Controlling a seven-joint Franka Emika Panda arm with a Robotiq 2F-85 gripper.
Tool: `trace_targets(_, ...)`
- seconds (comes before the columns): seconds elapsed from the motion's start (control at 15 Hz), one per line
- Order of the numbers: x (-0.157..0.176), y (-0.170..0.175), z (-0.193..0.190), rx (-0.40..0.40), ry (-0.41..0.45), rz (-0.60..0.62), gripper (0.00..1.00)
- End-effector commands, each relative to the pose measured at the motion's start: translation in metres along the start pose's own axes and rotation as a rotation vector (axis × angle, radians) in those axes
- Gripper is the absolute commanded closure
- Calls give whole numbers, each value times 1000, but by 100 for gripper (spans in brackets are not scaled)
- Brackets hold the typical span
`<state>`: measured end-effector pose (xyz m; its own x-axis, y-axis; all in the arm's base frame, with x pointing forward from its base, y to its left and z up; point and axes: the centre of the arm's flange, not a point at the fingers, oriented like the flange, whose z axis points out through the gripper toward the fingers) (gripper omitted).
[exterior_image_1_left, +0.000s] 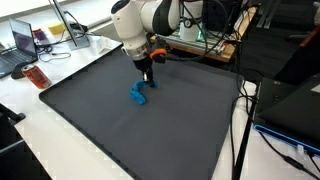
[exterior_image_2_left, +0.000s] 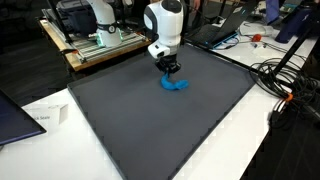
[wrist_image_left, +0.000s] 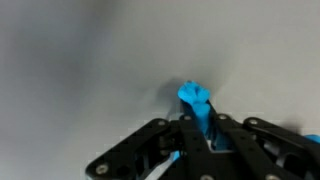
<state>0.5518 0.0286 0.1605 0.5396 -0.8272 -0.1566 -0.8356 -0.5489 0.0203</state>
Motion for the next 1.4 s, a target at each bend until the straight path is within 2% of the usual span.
trace_targets(0.0,-7,12,-32,10,-20,-2,98)
trace_targets(0.4,-17,35,-114,9,0,-32,98)
trace_targets(0.67,-31,50,-182,47,31,-98,98)
trace_targets(1.07,-65,48,-282,76,122,-215,98)
trace_targets(1.33,-84,48,-331,94,166,-251,98)
